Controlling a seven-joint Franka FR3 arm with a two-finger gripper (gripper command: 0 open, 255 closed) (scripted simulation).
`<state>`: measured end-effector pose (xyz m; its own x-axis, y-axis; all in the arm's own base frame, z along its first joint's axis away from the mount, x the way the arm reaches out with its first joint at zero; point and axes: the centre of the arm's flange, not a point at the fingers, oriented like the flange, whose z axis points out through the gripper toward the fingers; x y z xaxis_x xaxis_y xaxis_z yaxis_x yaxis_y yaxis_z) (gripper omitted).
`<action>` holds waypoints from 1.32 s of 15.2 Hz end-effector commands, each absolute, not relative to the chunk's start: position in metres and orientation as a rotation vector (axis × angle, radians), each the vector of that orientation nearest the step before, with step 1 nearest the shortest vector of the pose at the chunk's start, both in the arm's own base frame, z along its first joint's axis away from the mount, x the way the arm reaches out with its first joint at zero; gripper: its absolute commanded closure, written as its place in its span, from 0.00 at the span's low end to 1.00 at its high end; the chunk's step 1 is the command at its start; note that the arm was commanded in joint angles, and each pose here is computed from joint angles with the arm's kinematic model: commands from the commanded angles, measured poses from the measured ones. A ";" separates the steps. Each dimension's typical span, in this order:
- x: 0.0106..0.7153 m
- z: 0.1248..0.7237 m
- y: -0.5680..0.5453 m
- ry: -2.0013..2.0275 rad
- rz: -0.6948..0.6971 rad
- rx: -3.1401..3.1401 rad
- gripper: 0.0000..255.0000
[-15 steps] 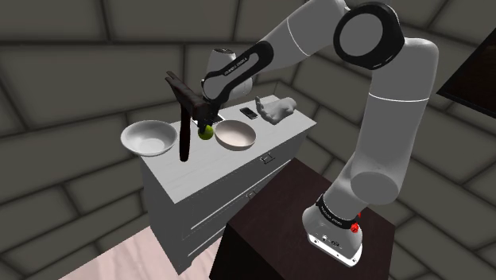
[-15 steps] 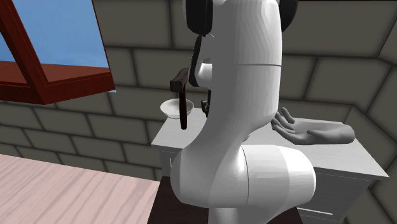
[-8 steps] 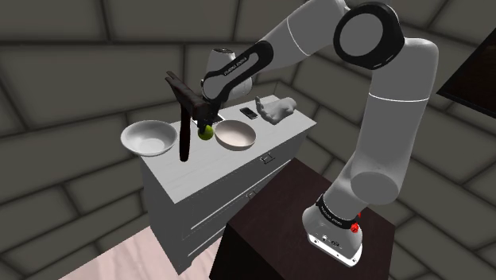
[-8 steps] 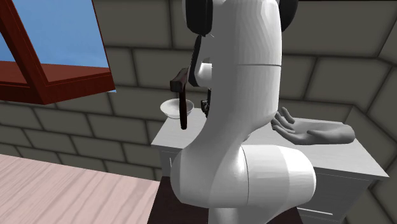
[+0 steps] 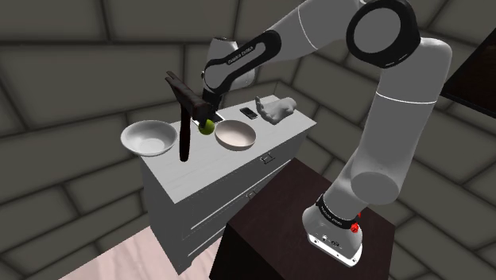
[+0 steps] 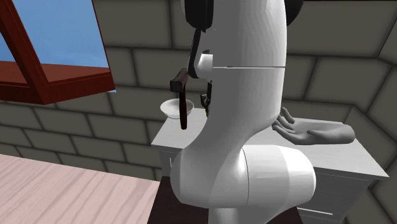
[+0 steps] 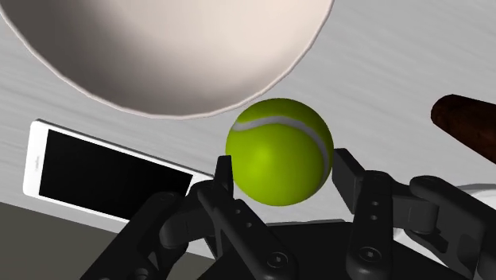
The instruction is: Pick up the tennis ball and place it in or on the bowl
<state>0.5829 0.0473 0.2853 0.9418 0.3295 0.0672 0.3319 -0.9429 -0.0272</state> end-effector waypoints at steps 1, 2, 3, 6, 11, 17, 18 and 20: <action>0.583 0.297 0.047 -0.521 -0.096 -3.058 1.00; 0.583 0.302 0.047 -0.521 -0.096 -3.058 1.00; 0.583 0.307 0.047 -0.521 -0.096 -3.058 1.00; 0.583 0.323 0.047 -0.521 -0.096 -3.058 1.00; 0.583 0.349 0.047 -0.521 -0.096 -3.058 1.00; 0.583 0.378 0.047 -0.521 -0.096 -3.058 1.00; 0.587 0.379 0.059 -0.521 -0.096 -3.058 1.00; 0.596 0.381 0.084 -0.521 -0.096 -3.058 1.00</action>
